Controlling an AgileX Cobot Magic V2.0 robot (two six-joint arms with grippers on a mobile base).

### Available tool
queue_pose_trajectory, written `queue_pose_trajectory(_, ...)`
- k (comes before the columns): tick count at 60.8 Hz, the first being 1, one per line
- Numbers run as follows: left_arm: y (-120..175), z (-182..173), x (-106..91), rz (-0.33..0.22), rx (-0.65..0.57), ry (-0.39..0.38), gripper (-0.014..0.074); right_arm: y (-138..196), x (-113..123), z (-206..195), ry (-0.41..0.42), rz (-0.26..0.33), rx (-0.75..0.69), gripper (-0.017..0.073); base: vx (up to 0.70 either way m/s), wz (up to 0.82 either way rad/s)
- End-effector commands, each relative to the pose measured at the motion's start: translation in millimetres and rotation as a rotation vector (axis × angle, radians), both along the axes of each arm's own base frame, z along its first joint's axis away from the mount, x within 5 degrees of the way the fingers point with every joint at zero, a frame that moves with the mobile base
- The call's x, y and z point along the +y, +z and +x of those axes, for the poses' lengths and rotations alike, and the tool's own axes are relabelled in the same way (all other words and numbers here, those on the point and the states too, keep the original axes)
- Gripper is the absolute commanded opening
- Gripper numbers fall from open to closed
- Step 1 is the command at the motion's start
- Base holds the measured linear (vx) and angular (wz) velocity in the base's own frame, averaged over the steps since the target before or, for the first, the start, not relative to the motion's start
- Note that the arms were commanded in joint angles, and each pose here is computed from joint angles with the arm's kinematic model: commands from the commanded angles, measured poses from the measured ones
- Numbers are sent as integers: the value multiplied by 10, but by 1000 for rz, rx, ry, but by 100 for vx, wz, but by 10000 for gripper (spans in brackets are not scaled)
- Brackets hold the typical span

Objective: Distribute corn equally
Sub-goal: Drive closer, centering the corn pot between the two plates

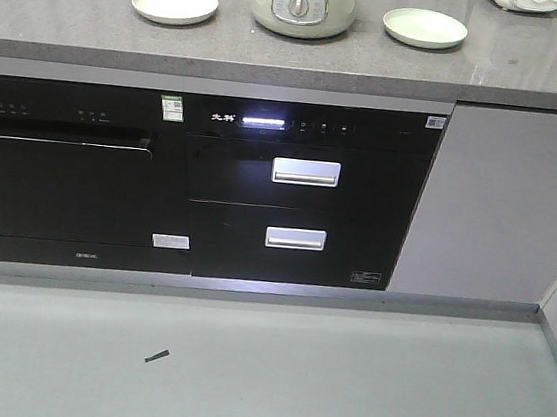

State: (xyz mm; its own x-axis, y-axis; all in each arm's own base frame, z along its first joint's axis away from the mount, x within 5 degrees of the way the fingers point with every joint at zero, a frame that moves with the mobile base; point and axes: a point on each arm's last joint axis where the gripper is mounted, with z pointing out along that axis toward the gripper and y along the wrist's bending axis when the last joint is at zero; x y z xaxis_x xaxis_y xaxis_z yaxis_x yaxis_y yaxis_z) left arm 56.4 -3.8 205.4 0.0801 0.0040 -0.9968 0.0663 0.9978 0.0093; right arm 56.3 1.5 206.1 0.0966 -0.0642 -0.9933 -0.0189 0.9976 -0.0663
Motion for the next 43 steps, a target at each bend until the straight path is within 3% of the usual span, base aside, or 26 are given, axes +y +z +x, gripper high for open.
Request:
queue_pose_trajectory(1,64,-21,-5,-11,-85,-9,-7,52,1,-11,-1,-11,-79,-4,9,-5)
queue_pose_trajectory(43,64,-21,-5,-11,-85,-9,-7,52,1,-11,-1,-11,-79,-4,9,-4)
